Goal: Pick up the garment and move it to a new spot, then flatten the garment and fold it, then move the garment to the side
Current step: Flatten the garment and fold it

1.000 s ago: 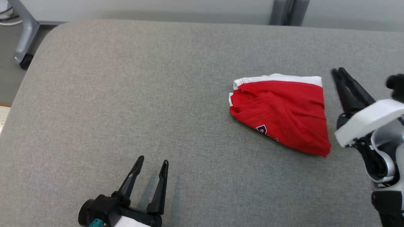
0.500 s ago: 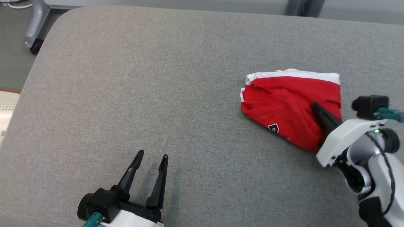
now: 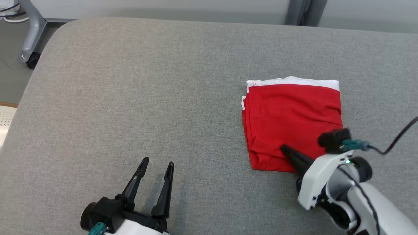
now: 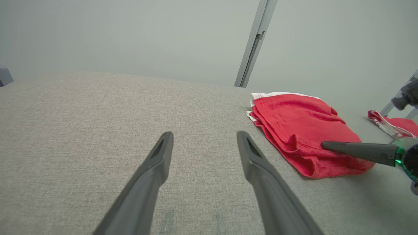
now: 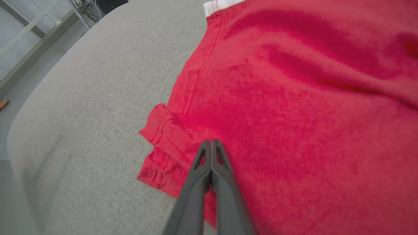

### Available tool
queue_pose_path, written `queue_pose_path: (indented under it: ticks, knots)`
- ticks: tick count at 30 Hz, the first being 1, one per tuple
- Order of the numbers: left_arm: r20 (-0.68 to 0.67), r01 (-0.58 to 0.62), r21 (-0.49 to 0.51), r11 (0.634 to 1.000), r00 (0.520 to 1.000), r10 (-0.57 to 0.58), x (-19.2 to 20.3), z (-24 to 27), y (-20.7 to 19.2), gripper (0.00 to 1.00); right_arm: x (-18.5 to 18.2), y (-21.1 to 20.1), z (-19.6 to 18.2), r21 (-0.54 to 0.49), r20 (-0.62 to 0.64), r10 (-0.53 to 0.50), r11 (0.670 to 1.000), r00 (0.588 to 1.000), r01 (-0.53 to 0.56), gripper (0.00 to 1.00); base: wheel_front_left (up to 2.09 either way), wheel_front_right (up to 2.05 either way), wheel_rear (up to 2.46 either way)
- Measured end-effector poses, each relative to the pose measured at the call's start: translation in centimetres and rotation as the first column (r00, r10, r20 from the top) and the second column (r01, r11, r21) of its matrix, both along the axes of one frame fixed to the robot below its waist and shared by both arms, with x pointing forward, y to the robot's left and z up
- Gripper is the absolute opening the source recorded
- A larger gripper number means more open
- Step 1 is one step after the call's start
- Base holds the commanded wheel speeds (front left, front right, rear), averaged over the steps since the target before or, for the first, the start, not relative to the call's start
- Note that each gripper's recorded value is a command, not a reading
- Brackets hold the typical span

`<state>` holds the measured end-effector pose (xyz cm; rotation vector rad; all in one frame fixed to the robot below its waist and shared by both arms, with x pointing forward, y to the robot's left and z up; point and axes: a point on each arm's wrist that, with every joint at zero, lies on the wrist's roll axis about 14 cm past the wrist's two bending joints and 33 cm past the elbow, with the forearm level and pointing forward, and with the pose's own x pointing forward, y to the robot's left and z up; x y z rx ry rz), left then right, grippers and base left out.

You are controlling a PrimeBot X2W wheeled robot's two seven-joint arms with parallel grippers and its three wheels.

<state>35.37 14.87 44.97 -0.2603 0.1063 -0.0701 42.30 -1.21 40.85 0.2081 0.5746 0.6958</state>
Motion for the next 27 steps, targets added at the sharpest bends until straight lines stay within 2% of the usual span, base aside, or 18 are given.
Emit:
queue_pose_path:
  ticks: [5,8,10,13,15,16,18,21,23,25,27]
  knots:
    - [0.012,-0.018,-0.002,1.0,1.0,0.018,-0.5,0.5,0.3,1.0,-3.4,2.0,-0.8,0.006,-0.037,0.087,0.996,0.996,-0.087,0.0,0.0,0.0,0.0]
    - [0.013,-0.028,-0.006,1.0,1.0,0.028,-1.1,0.6,0.4,1.0,-4.7,2.4,-0.3,0.015,-0.014,0.108,0.994,0.994,-0.108,0.0,0.0,0.0,0.0]
    - [0.027,-0.036,-0.004,0.999,0.999,0.036,-1.4,1.1,0.6,1.0,-4.9,2.1,0.7,0.029,0.042,0.091,0.995,0.995,-0.092,0.0,0.0,0.0,0.0]
    - [0.054,-0.06,0.0,0.998,0.997,0.06,-1.9,1.9,1.2,1.0,-3.6,-0.1,3.6,0.071,0.2,-0.014,0.997,0.98,0.0,0.0,0.0,0.0,0.0]
    - [0.06,-0.084,0.011,0.996,0.995,0.084,-2.6,2.1,1.9,1.0,-2.9,-2.5,5.8,0.103,0.313,-0.11,0.991,0.943,0.081,0.45,0.0,0.0,0.0]
    - [0.064,-0.099,0.015,0.995,0.993,0.097,-2.9,2.3,2.3,1.0,-2.9,-3.6,6.7,0.128,0.353,-0.16,0.984,0.922,0.122,1.0,0.0,0.0,0.0]
    - [0.077,-0.109,0.027,0.994,0.991,0.107,-3.2,2.6,2.7,1.0,-3.3,-6.0,8.2,0.175,0.409,-0.256,0.964,0.876,0.2,1.0,0.0,0.0,0.0]
    - [0.101,-0.121,0.046,0.992,0.988,0.116,-3.5,3.3,3.4,1.0,-4.1,-10.5,9.8,0.187,0.487,-0.375,0.927,0.789,0.325,1.0,0.0,0.0,0.0]
    - [0.101,-0.127,0.051,0.991,0.988,0.121,-4.0,3.2,3.6,1.0,-5.2,-13.0,10.2,0.163,0.525,-0.415,0.906,0.743,0.391,1.0,0.0,0.0,0.0]
    - [0.102,-0.129,0.055,0.99,0.987,0.123,-4.2,3.2,3.9,1.0,-6.4,-15.3,10.0,0.189,0.511,-0.5,0.859,0.7,0.475,1.0,0.0,0.0,0.0]
    - [0.101,-0.125,0.061,0.99,0.988,0.118,-4.3,3.1,4.0,1.0,-7.4,-17.0,10.3,0.155,0.549,-0.51,0.841,0.663,0.518,1.0,0.0,0.0,0.0]
